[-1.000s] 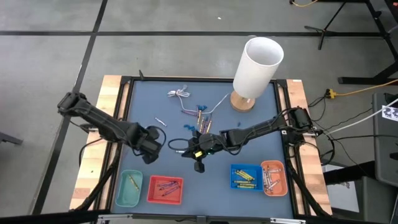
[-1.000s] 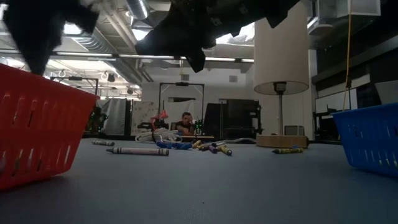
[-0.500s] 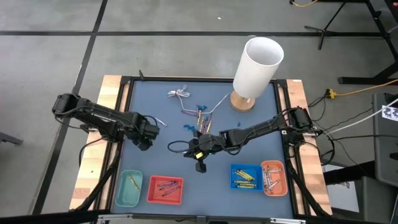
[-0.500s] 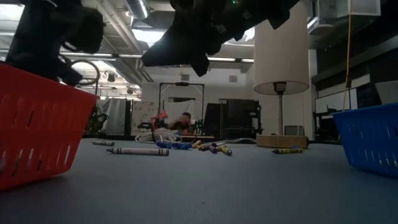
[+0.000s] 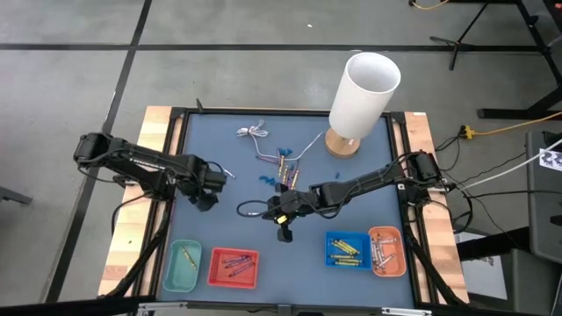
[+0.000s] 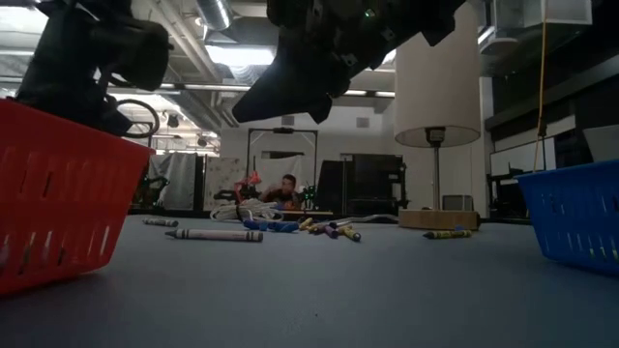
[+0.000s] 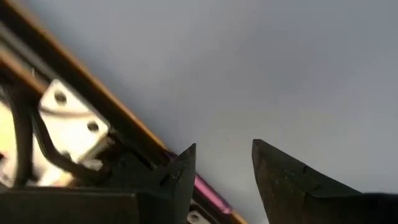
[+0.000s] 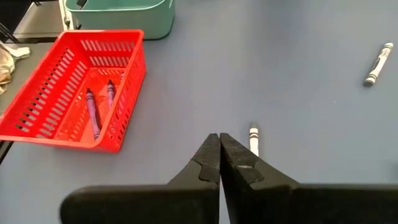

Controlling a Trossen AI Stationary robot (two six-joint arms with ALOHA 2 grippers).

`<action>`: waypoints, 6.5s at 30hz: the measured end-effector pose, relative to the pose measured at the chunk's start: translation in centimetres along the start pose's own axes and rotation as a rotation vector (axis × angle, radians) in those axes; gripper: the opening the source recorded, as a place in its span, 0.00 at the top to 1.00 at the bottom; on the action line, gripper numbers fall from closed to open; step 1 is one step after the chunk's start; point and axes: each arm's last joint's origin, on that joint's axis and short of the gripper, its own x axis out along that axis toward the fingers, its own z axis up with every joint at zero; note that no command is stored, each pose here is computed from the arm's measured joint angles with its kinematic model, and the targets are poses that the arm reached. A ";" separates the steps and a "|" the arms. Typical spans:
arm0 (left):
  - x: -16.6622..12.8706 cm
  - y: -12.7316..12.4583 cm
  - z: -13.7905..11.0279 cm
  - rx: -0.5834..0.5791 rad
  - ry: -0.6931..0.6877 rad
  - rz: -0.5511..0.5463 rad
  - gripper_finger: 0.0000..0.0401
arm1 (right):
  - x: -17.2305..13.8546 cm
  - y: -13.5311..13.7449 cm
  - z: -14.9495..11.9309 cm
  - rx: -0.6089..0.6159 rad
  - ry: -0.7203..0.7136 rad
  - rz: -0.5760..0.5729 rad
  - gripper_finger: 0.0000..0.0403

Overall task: Sort crayons
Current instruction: Put the red crayon into the red basket

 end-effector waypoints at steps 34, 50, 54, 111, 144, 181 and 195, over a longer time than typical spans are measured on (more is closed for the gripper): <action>5.7 -1.8 2.4 0.721 0.501 0.168 0.99 | 0.0 -0.1 -0.5 -0.036 0.052 -0.007 0.99; 7.4 -2.1 0.8 0.782 0.586 0.056 1.00 | 0.0 -0.1 -0.8 -0.036 0.081 -0.011 0.99; 7.4 -2.4 0.2 0.813 0.589 0.062 1.00 | 0.0 -0.1 -0.8 -0.036 0.081 -0.011 0.99; 6.1 -2.2 2.6 0.598 0.538 0.083 1.00 | 0.0 -0.2 -0.8 -0.055 0.076 -0.054 0.99; 8.3 -2.2 -0.1 0.459 0.437 0.274 1.00 | 0.0 -0.3 -0.8 -0.058 0.073 -0.079 0.99; 1.3 -3.1 5.5 0.468 0.256 0.188 1.00 | 0.0 -0.3 -0.8 -0.091 0.082 -0.077 0.99; -3.0 2.0 4.4 0.267 0.041 0.128 1.00 | 0.0 -0.3 -0.9 -0.091 0.086 -0.078 0.99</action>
